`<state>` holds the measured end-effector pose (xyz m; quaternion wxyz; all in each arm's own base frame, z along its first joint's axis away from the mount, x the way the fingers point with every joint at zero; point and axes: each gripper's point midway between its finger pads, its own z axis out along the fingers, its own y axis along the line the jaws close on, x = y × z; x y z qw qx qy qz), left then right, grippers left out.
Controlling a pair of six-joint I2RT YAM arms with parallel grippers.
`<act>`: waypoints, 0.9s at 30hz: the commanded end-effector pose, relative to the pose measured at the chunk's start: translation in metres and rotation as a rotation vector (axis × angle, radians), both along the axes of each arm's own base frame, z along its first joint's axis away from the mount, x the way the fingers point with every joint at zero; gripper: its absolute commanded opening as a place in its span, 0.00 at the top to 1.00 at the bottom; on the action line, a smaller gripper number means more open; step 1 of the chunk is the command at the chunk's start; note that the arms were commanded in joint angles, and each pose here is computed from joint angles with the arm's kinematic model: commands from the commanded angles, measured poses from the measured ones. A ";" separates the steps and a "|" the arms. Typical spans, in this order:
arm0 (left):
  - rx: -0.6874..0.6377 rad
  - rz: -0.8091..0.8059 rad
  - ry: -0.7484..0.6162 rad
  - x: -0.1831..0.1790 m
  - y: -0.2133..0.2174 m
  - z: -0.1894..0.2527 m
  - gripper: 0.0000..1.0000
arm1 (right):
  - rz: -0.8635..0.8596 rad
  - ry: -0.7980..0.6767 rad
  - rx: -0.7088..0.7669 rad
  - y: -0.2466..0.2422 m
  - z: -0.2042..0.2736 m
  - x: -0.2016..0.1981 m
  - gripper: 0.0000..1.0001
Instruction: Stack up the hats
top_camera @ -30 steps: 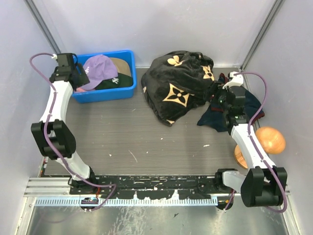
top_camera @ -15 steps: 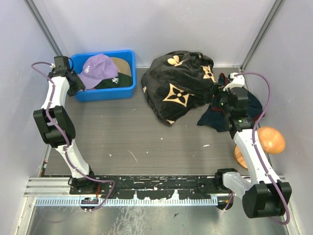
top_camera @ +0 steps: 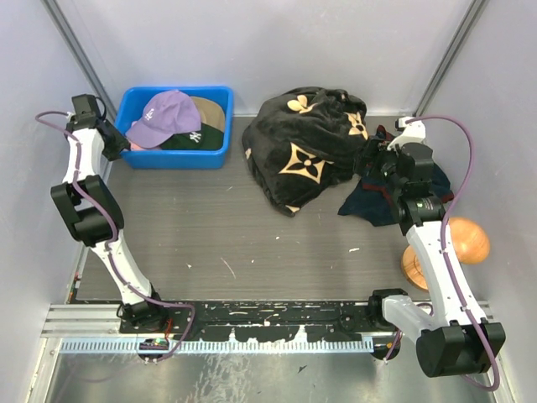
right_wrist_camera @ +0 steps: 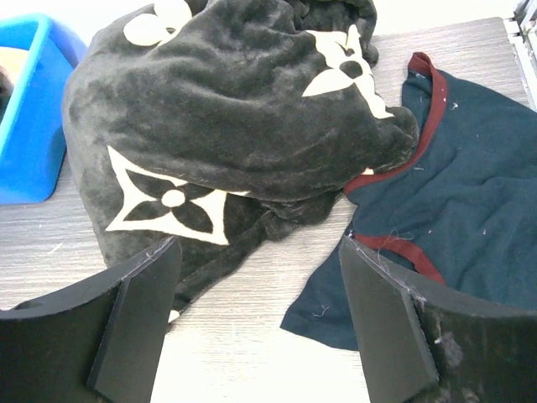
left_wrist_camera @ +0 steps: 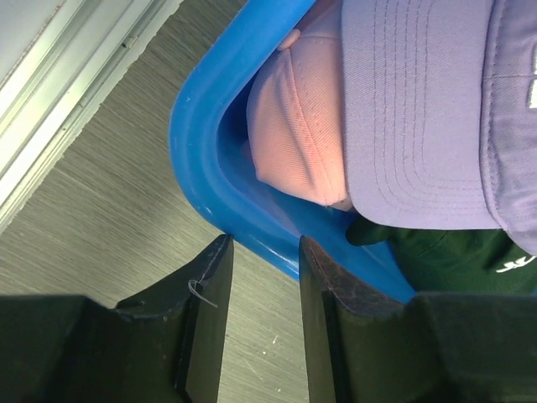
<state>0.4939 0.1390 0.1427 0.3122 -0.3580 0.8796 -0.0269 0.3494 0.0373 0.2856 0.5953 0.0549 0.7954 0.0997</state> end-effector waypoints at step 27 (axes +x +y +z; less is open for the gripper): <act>-0.070 -0.575 -0.408 -0.148 -0.236 0.077 0.24 | -0.204 0.202 -0.005 -0.026 -0.046 0.034 0.00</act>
